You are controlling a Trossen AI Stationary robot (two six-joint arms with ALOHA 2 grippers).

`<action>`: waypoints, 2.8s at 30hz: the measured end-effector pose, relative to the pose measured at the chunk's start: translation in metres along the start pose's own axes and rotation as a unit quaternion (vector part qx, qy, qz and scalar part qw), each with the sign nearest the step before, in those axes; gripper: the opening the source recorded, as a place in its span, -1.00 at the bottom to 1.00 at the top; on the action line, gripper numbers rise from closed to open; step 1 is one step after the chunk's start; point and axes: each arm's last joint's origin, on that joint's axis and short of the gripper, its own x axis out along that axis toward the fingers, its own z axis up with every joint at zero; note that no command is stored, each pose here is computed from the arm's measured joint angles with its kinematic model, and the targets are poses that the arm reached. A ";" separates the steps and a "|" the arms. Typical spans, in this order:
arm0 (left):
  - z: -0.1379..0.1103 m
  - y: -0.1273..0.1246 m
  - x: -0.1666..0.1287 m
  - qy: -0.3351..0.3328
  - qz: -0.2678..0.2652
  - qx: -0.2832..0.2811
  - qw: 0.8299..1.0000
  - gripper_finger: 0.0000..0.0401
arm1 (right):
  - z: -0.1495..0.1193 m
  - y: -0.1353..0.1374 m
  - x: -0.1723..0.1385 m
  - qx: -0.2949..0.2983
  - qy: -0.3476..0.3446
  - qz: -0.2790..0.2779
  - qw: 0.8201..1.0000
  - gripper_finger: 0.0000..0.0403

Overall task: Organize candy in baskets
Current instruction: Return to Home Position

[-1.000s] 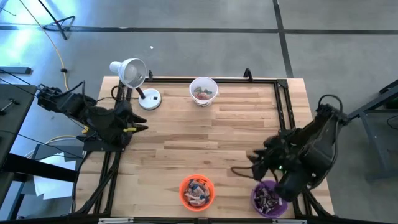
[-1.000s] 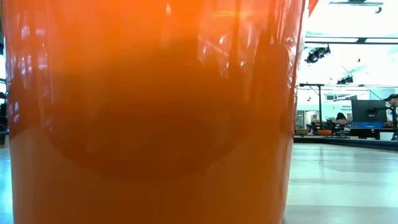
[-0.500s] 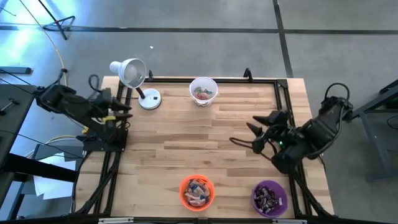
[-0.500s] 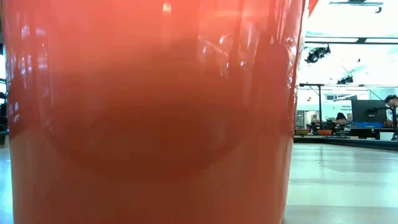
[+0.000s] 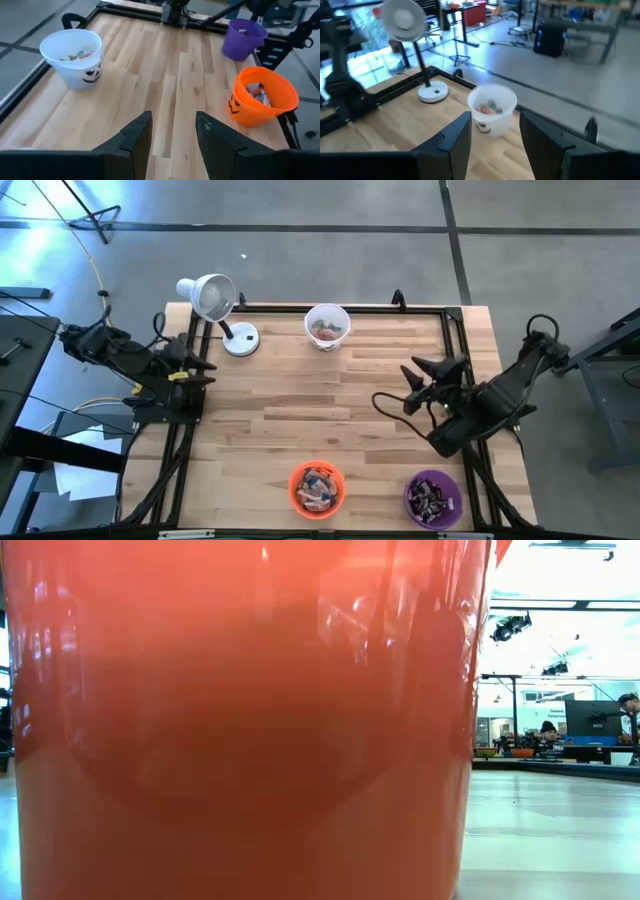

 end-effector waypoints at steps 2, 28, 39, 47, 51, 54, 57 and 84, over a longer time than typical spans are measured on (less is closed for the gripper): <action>-0.004 -0.001 0.005 -0.004 -0.003 -0.007 1.000 -0.31 | -0.023 -0.007 0.006 0.036 0.001 -0.006 0.999 -0.20; -0.067 -0.024 0.093 -0.127 -0.099 -0.112 0.981 -0.31 | -0.135 -0.063 0.012 0.187 -0.091 0.109 0.972 -0.20; -0.103 -0.022 0.117 -0.089 -0.088 -0.145 0.982 -0.31 | -0.140 -0.066 0.014 0.168 -0.085 0.106 0.976 -0.20; -0.120 -0.022 0.127 -0.090 -0.103 -0.159 0.978 -0.31 | -0.141 -0.066 0.014 0.161 -0.084 0.105 0.978 -0.20; -0.125 -0.022 0.131 -0.108 -0.111 -0.158 0.975 -0.31 | -0.141 -0.065 0.014 0.160 -0.084 0.105 0.978 -0.20; -0.131 -0.021 0.135 -0.120 -0.117 -0.159 0.973 -0.31 | -0.141 -0.065 0.014 0.159 -0.096 0.105 0.977 -0.20; -0.137 -0.020 0.138 -0.115 -0.114 -0.160 0.974 -0.31 | -0.142 -0.064 0.014 0.154 -0.108 0.104 0.977 -0.20; -0.138 -0.018 0.139 -0.133 -0.096 -0.195 0.967 -0.31 | -0.219 -0.099 0.043 0.226 -0.116 0.113 0.961 -0.20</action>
